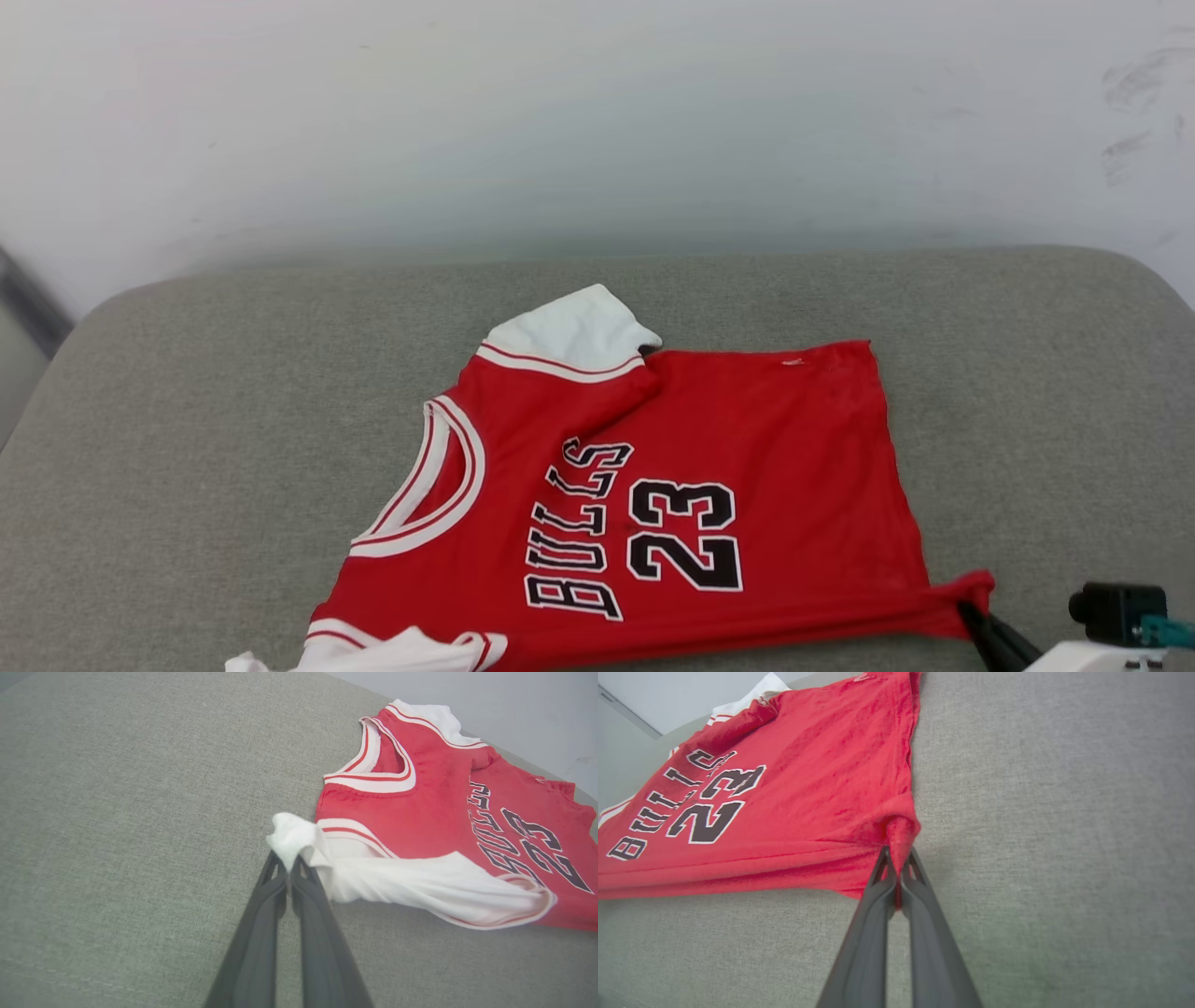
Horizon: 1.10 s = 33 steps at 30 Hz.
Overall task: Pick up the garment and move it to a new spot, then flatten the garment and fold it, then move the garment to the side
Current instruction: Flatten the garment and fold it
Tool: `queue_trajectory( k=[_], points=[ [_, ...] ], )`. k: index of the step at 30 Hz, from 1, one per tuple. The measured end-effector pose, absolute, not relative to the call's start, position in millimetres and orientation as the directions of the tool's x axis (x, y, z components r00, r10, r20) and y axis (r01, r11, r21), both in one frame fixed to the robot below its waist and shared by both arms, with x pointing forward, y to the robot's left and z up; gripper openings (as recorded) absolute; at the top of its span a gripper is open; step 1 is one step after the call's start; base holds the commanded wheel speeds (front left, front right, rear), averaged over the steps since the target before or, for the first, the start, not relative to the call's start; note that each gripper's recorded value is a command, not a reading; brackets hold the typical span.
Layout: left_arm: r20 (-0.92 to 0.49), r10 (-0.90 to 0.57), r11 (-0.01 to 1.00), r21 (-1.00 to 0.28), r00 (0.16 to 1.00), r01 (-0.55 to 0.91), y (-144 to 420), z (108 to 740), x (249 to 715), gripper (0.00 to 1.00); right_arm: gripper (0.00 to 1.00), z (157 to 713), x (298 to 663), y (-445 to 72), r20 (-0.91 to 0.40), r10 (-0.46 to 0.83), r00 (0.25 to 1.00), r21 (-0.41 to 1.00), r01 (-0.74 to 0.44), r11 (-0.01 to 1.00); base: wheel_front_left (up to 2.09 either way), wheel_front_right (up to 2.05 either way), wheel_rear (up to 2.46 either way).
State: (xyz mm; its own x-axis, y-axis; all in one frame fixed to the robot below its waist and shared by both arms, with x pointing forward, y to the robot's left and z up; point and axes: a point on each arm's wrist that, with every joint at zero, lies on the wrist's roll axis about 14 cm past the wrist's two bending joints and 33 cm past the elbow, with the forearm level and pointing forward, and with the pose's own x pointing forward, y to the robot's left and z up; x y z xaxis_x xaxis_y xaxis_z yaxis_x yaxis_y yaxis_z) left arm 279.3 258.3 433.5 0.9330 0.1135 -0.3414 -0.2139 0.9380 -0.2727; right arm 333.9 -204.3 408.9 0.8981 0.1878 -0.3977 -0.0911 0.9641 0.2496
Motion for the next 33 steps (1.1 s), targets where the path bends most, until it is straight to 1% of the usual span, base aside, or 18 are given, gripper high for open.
queue_trajectory(
  k=[4, 8, 15, 21, 27, 31, 33],
  points=[
    [-0.361, 0.122, 0.936, -0.269, 0.925, -0.229, 260.2, 436.3, 265.0, 0.00, 0.00, 399.9, 315.4, -203.3, -0.441, 0.171, 0.881, 0.269, -0.052, 0.962, 0.00, 0.00, 0.00],
    [-0.319, 0.121, 0.942, -0.261, 0.940, -0.210, 258.3, 450.7, 273.3, 0.00, 0.00, 402.3, 312.3, -196.9, -0.460, 0.167, 0.872, 0.265, -0.044, 0.963, 0.00, 0.00, 0.00],
    [-0.202, 0.036, 0.958, -0.271, 0.979, -0.091, 233.6, 481.5, 325.5, 0.00, 0.00, 416.8, 329.7, -190.1, -0.471, 0.164, 0.867, 0.217, -0.066, 0.974, 0.00, 0.00, 0.00],
    [-0.193, -0.019, 0.962, -0.270, 0.981, -0.035, 218.2, 479.9, 373.4, 0.00, 0.00, 423.4, 360.6, -186.1, -0.481, 0.174, 0.859, 0.189, -0.092, 0.978, 0.00, 0.00, 0.00],
    [-0.300, -0.068, 0.965, -0.262, 0.952, -0.014, 203.1, 439.1, 400.2, 0.00, 0.00, 404.3, 385.1, -182.7, -0.535, 0.184, 0.825, 0.171, -0.108, 0.979, 0.00, 0.00, 0.00],
    [-0.390, -0.082, 0.966, -0.259, 0.917, -0.024, 201.3, 408.3, 403.7, 0.00, 0.00, 377.6, 382.3, -178.2, -0.604, 0.198, 0.772, 0.180, -0.110, 0.977, 0.00, 0.00, 0.00],
    [-0.422, -0.082, 0.964, -0.264, 0.903, -0.036, 201.3, 398.0, 400.4, 0.00, 0.00, 371.7, 380.8, -174.9, -0.618, 0.210, 0.758, 0.188, -0.116, 0.975, 0.00, 0.00, 0.00]
  ],
)
